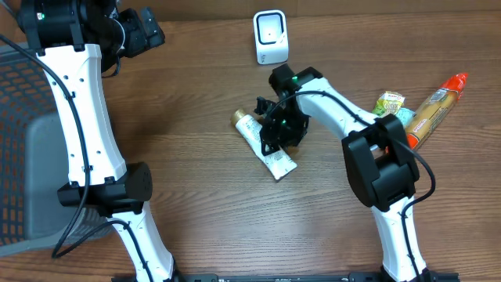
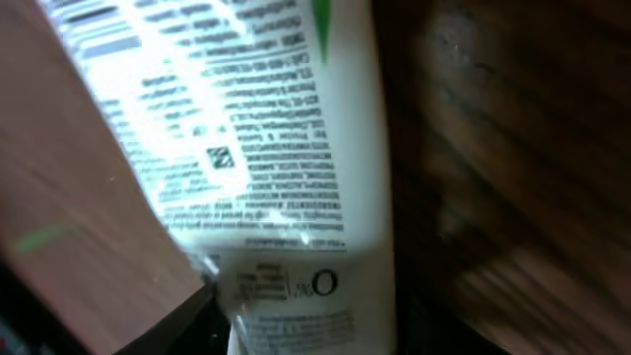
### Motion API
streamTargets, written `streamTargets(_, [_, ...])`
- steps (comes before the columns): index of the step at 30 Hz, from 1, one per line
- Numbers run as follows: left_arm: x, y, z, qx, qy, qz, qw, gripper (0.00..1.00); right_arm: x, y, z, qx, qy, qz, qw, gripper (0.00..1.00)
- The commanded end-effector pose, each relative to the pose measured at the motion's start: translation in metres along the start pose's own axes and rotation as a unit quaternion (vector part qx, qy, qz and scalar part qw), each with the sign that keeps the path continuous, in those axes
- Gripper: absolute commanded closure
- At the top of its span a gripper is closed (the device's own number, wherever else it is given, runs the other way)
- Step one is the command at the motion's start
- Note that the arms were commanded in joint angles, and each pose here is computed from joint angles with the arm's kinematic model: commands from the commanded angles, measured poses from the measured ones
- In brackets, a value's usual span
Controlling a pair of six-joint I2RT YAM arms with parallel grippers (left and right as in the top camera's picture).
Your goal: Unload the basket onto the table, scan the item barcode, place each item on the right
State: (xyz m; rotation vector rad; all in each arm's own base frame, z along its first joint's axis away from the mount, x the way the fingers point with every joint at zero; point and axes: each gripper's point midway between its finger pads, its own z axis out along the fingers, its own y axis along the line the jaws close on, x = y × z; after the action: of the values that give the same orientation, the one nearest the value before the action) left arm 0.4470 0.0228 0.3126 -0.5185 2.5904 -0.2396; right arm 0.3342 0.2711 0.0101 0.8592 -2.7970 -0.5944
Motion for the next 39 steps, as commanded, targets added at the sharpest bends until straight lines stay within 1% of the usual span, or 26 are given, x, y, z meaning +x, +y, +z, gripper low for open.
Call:
streamTargets(1, [0.001, -0.004, -0.012, 0.003, -0.013, 0.014, 1.000, 0.01, 0.002, -0.008, 0.016, 0.088, 0.019, 0.015, 0.996, 0.55])
streamTargets(2, [0.001, -0.004, -0.012, 0.003, -0.013, 0.014, 1.000, 0.00, 0.003, -0.006, 0.017, 0.100, 0.021, 0.010, 0.995, 0.61])
streamTargets(4, [0.001, -0.004, -0.012, 0.003, -0.013, 0.014, 1.000, 0.00, 0.002, -0.001, 0.017, 0.112, 0.023, 0.000, 0.993, 0.70])
streamTargets(7, [0.001, -0.004, -0.012, 0.003, -0.013, 0.014, 1.000, 0.01, -0.001, 0.005, 0.015, 0.115, 0.021, -0.008, 0.993, 0.85])
streamTargets(9, [0.001, -0.004, -0.012, 0.003, -0.013, 0.014, 1.000, 0.01, -0.002, 0.007, 0.012, 0.113, 0.020, -0.009, 0.993, 0.94])
streamTargets(10, [0.001, -0.004, -0.012, 0.003, -0.013, 0.014, 1.000, 0.00, -0.002, 0.008, 0.012, 0.112, 0.020, -0.009, 0.993, 0.96])
streamTargets(12, [0.001, -0.004, -0.012, 0.003, -0.013, 0.014, 1.000, 0.00, -0.002, 0.012, 0.010, 0.100, 0.019, -0.007, 0.995, 0.96])
streamTargets(14, [0.001, -0.004, -0.012, 0.003, -0.013, 0.014, 1.000, 0.01, -0.004, 0.022, 0.009, 0.065, 0.016, -0.004, 0.998, 0.96])
streamTargets(17, [0.001, -0.004, -0.012, 0.003, -0.013, 0.014, 1.000, 0.00, -0.010, 0.047, 0.006, -0.029, 0.004, 0.002, 1.000, 0.96])
streamTargets(20, [0.001, -0.004, -0.012, 0.003, -0.013, 0.014, 1.000, 0.00, -0.021, 0.071, -0.001, -0.116, -0.021, -0.005, 0.993, 0.96])
streamTargets(21, [0.001, -0.004, -0.012, 0.003, -0.013, 0.014, 1.000, 0.00, -0.025, 0.074, -0.002, -0.126, -0.028, -0.007, 0.992, 0.96])
streamTargets(25, [0.001, -0.004, -0.012, 0.003, -0.013, 0.014, 1.000, 0.00, -0.036, 0.064, 0.000, -0.095, -0.045, 0.037, 0.994, 0.96])
streamTargets(29, [0.001, -0.004, -0.012, 0.003, -0.013, 0.014, 1.000, 0.00, -0.038, 0.053, 0.002, -0.064, -0.049, 0.045, 0.996, 0.96])
streamTargets(30, [0.001, -0.004, -0.012, 0.003, -0.013, 0.014, 1.000, 0.00, -0.037, 0.050, 0.002, -0.054, -0.048, 0.052, 0.996, 0.94])
streamTargets(31, [0.001, -0.004, -0.012, 0.003, -0.013, 0.014, 1.000, 0.00, -0.037, 0.045, 0.003, -0.040, -0.048, 0.064, 0.996, 0.93])
streamTargets(35, [0.001, -0.004, -0.012, 0.003, -0.013, 0.014, 1.000, 0.00, -0.034, 0.012, -0.003, 0.060, -0.054, 0.118, 0.990, 0.96])
streamTargets(39, [0.001, -0.004, -0.012, 0.003, -0.013, 0.014, 1.000, 0.00, -0.030, -0.018, -0.025, 0.199, -0.083, 0.176, 0.961, 0.96])
